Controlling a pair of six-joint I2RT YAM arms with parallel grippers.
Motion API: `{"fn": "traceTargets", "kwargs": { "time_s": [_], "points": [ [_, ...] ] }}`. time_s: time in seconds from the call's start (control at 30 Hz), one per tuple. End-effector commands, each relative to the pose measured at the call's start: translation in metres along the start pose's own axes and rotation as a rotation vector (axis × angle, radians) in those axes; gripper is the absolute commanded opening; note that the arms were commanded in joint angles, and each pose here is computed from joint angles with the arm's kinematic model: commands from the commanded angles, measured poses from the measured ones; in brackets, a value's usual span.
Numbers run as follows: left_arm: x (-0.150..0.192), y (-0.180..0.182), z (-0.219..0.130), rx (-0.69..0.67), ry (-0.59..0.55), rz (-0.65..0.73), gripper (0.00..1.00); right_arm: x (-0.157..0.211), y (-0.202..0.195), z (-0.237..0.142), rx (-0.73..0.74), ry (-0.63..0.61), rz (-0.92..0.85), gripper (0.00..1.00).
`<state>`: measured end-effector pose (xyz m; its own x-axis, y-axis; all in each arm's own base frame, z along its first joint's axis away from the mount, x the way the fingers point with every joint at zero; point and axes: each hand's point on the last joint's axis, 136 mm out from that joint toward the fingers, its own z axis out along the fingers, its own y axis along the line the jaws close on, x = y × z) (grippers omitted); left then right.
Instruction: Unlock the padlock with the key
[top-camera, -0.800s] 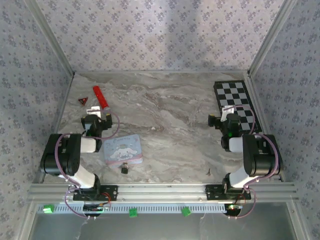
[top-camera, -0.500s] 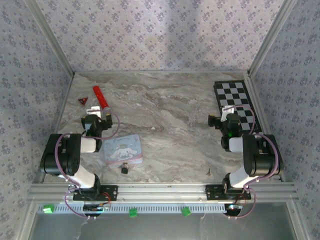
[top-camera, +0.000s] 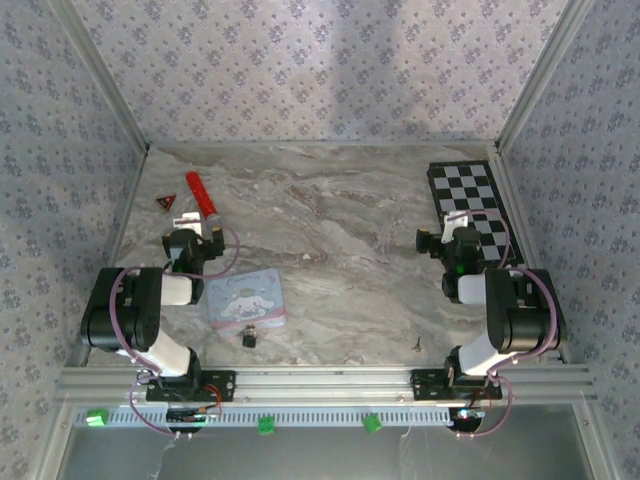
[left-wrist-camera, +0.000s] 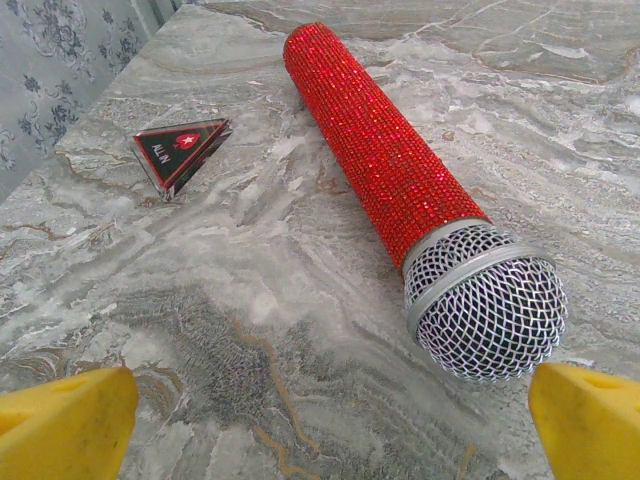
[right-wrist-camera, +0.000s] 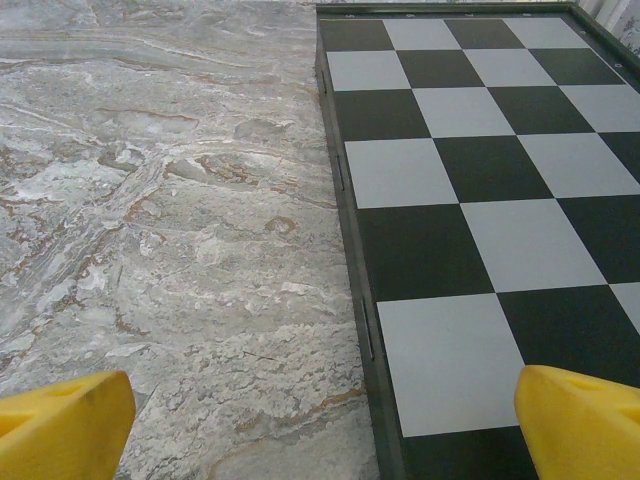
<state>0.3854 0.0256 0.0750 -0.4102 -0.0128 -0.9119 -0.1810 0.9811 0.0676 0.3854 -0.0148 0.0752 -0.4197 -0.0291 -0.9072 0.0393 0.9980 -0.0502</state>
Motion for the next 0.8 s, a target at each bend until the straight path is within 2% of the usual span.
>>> {"fn": "traceTargets", "kwargs": {
  "time_s": [0.0, 0.37, 0.5, 0.67, 0.77],
  "points": [
    [-0.018, 0.000, 0.001, 0.007, -0.051, -0.028, 1.00, -0.011, -0.003, 0.002, 0.006, -0.029, 0.013, 0.99],
    [-0.019, 0.000, 0.000, 0.011, -0.054, -0.023, 1.00, -0.012, -0.003, 0.002, 0.011, -0.033, 0.011, 0.99],
    [-0.020, -0.013, -0.006, 0.066, -0.077, 0.018, 1.00, -0.012, -0.001, 0.001, 0.010, -0.035, 0.000, 0.99],
    [-0.034, 0.000, -0.028, -0.001, -0.152, -0.007, 1.00, -0.016, 0.004, -0.004, 0.010, -0.052, -0.030, 0.99],
    [-0.041, 0.007, -0.036, -0.034, -0.114, -0.037, 1.00, -0.020, 0.005, -0.008, 0.009, -0.071, -0.040, 0.99]
  ]
}}
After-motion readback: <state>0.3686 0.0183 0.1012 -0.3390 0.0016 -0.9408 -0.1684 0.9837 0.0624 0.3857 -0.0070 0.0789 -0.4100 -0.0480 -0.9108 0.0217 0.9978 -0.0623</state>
